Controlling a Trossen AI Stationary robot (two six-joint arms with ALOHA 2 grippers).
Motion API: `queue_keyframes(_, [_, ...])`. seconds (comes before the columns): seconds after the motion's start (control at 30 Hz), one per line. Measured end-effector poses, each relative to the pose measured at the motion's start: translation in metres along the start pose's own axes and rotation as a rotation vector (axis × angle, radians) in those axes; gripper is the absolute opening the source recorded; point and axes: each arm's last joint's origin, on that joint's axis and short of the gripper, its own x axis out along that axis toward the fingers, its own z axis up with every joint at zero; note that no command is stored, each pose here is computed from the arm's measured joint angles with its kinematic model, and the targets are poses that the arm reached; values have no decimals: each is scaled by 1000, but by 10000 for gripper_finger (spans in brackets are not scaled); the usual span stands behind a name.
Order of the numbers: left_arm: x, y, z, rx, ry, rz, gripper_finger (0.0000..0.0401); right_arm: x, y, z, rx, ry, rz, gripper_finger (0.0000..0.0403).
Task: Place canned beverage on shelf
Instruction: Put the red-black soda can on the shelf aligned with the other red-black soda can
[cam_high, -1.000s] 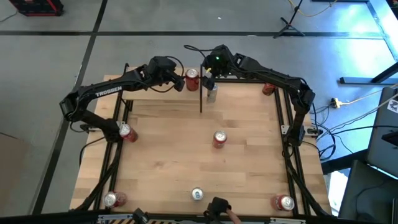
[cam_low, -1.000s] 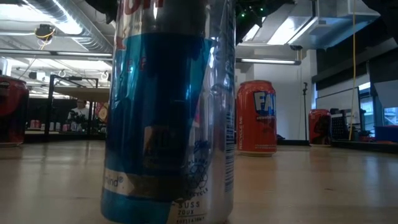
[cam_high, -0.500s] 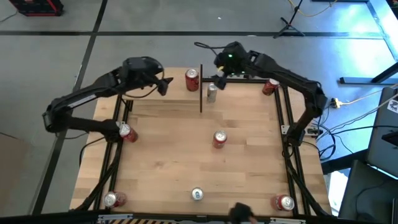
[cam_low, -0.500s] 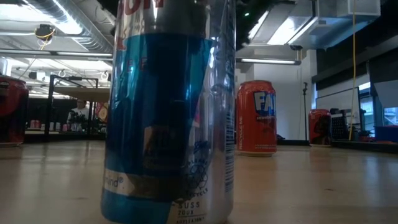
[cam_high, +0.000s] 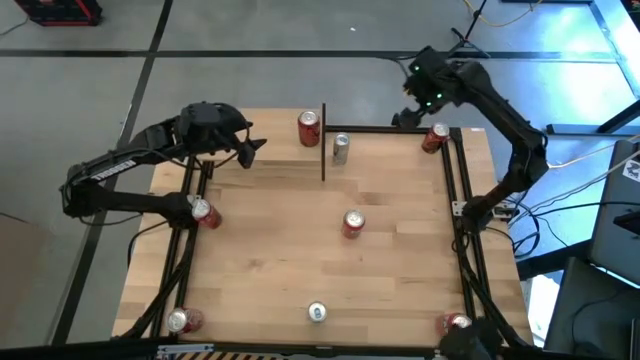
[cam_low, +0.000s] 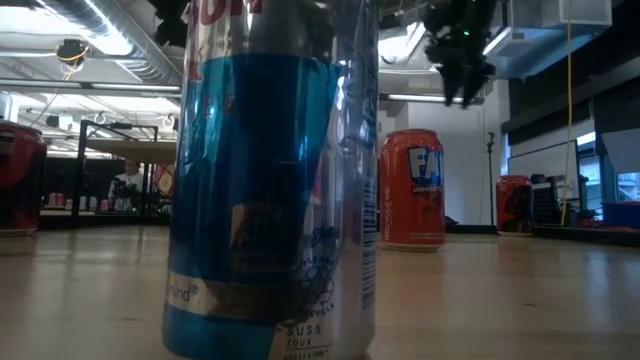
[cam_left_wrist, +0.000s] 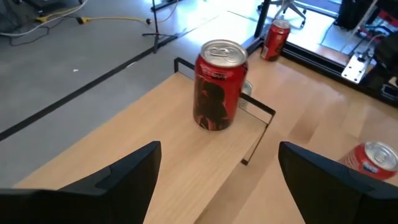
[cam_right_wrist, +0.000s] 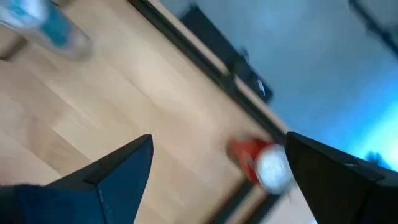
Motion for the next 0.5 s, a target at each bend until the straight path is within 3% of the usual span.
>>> queue_keyframes(0.3, [-1, -3, -1, 33, 1, -15, 322, 5, -41, -16, 116, 113, -72, 356])
queue_keyframes(0.5, [-1, -3, -1, 58, 3, -14, 322, 41, -55, -30, 231, 206, -30, 356])
